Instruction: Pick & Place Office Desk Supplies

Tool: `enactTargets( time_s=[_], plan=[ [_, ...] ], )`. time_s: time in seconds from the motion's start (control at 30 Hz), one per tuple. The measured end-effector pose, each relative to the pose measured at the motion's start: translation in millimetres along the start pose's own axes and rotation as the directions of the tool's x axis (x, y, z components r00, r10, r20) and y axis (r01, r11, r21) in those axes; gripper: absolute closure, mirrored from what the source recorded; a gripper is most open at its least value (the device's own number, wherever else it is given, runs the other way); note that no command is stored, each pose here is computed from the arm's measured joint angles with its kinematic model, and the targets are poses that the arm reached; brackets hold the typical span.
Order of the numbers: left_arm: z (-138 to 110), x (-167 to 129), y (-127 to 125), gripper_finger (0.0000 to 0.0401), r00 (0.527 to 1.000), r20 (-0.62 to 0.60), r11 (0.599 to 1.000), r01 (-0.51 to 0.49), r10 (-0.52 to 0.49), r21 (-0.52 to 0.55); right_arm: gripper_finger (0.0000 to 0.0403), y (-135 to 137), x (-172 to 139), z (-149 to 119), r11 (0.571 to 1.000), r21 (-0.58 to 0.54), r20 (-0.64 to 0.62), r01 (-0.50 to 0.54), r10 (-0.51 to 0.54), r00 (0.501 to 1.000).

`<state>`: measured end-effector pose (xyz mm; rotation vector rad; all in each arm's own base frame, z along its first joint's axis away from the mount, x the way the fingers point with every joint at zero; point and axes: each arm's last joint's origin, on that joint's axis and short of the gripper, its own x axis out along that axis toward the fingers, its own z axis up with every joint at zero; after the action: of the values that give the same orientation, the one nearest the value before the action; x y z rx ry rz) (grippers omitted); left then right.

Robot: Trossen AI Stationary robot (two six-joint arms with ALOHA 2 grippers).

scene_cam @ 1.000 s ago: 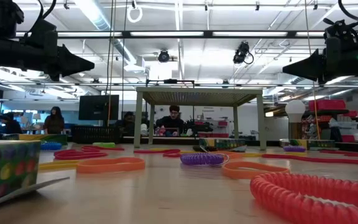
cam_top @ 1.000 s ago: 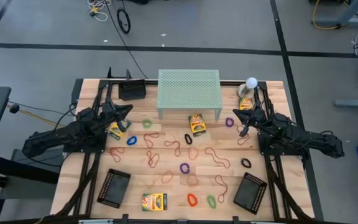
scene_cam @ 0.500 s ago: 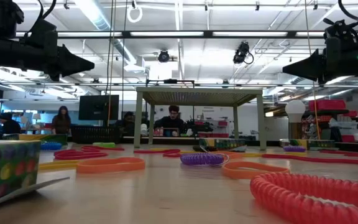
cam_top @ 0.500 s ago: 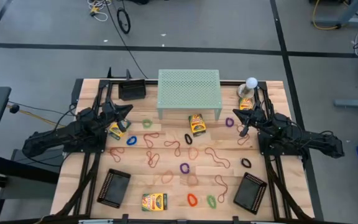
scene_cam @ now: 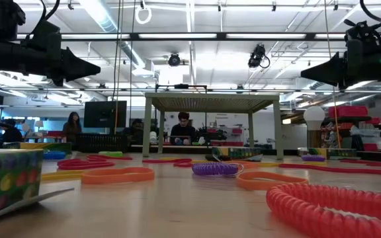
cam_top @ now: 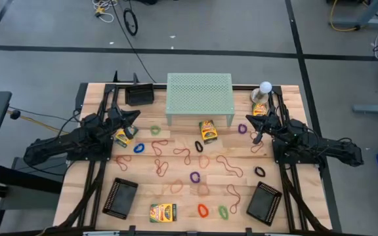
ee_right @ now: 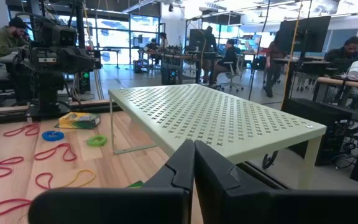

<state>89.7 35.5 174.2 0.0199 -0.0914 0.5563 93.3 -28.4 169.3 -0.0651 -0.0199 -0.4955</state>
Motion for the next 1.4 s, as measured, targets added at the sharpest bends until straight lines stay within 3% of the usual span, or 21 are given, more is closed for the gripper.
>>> enactTargets(
  time_s=[1.17, 1.4],
  plan=[
    [0, 0, 0, 0.0364, 1.0, 0.0, 1.0, 0.0, 0.0, 0.0, 0.0382, -1, 0, 3, 1.0, -0.003, 0.03, 0.007, -0.007, 1.0],
    [0, 0, 0, 0.0364, 1.0, 0.0, 1.0, 0.0, 0.0, 0.0, 0.0382, 0, -1, 12, 0.977, 0.203, 0.128, -0.067, 0.042, 0.991]
  ],
)
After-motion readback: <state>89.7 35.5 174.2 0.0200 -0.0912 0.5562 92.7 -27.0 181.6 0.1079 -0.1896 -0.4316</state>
